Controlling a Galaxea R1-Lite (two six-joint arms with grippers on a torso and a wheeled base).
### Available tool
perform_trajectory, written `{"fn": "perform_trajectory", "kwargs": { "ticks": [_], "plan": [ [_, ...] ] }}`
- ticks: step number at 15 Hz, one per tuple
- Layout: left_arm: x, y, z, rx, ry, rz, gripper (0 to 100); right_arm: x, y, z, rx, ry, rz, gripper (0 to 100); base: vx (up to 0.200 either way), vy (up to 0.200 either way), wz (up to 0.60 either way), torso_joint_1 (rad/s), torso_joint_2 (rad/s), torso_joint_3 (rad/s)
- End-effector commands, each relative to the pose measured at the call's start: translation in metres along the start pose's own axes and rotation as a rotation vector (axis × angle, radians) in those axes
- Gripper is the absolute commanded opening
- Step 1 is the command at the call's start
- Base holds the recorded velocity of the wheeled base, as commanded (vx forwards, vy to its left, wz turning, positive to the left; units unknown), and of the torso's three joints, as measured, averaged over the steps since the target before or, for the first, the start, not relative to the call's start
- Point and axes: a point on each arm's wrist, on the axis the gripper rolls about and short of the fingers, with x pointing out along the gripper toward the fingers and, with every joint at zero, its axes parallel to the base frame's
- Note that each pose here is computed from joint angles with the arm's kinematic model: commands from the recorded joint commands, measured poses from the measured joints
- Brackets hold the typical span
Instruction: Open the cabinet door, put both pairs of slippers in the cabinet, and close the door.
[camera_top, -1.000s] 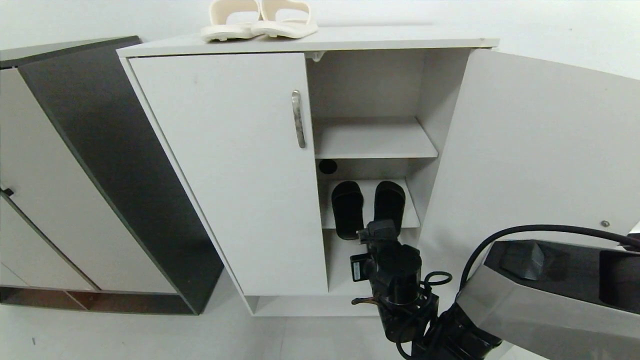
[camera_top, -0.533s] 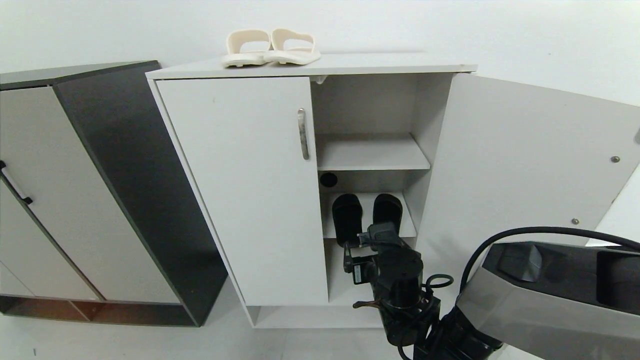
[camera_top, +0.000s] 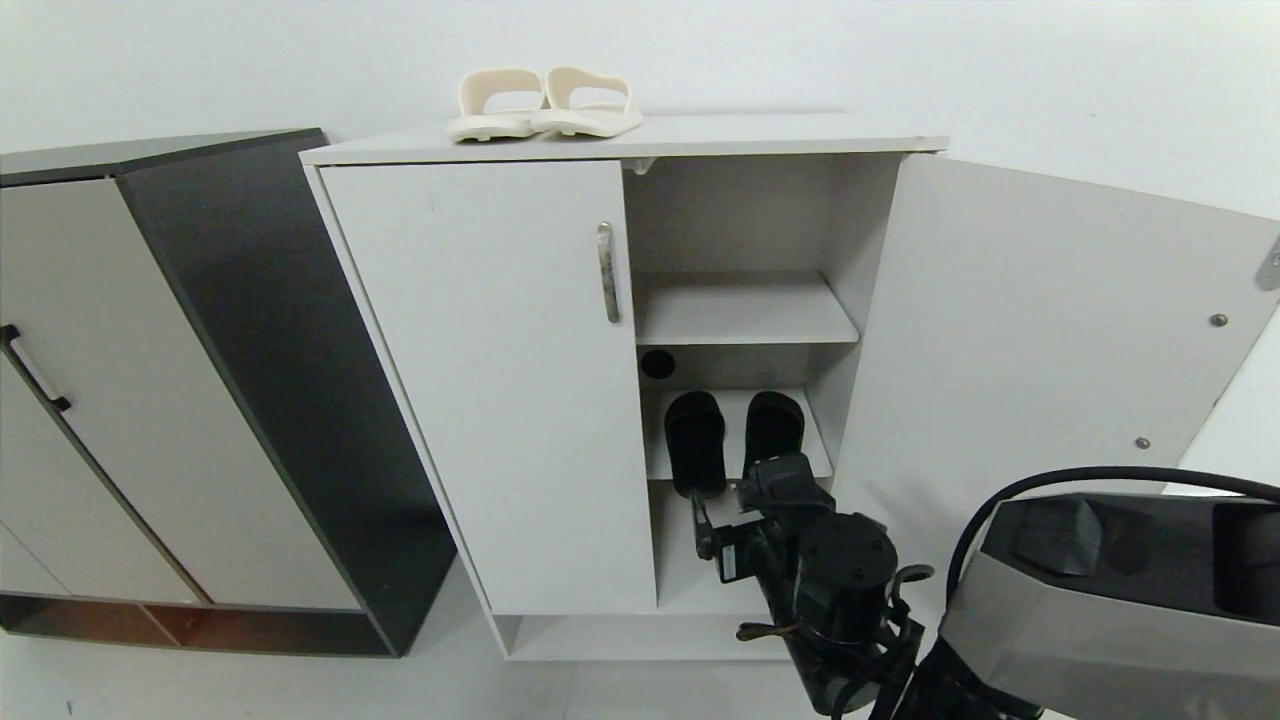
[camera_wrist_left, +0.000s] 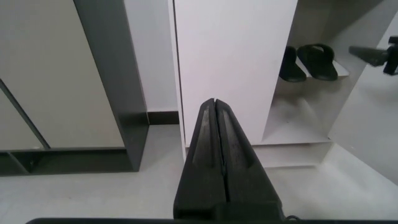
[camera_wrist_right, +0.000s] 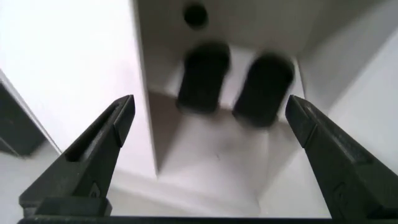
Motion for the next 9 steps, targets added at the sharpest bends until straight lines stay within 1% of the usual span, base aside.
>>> {"fn": "perform_trajectory", "kwargs": {
  "ticks": [1,5,7,9],
  "plan": [
    [0.0001,0.0,0.0001,0.0,0.001,0.001,0,-0.001,-0.0047,-0.0119,-0.043,0.018,0.011,100,0.0,0.0,0.0,0.0,0.0,0.0],
    [0.0001,0.0,0.0001,-0.001,0.001,-0.001,0,-0.0038,-0.0062,-0.0142,-0.045,0.03,0.05,100,0.0,0.0,0.0,0.0,0.0,0.0],
    [0.0001,0.0,0.0001,-0.001,0.001,-0.001,0,-0.0107,-0.0091,-0.0119,-0.053,0.038,0.134,100,0.0,0.0,0.0,0.0,0.0,0.0],
    [0.0001,0.0,0.0001,-0.001,0.001,-0.001,0,-0.0105,-0.0108,-0.0134,-0.055,0.043,0.134,100,0.0,0.0,0.0,0.0,0.0,0.0]
  ]
}}
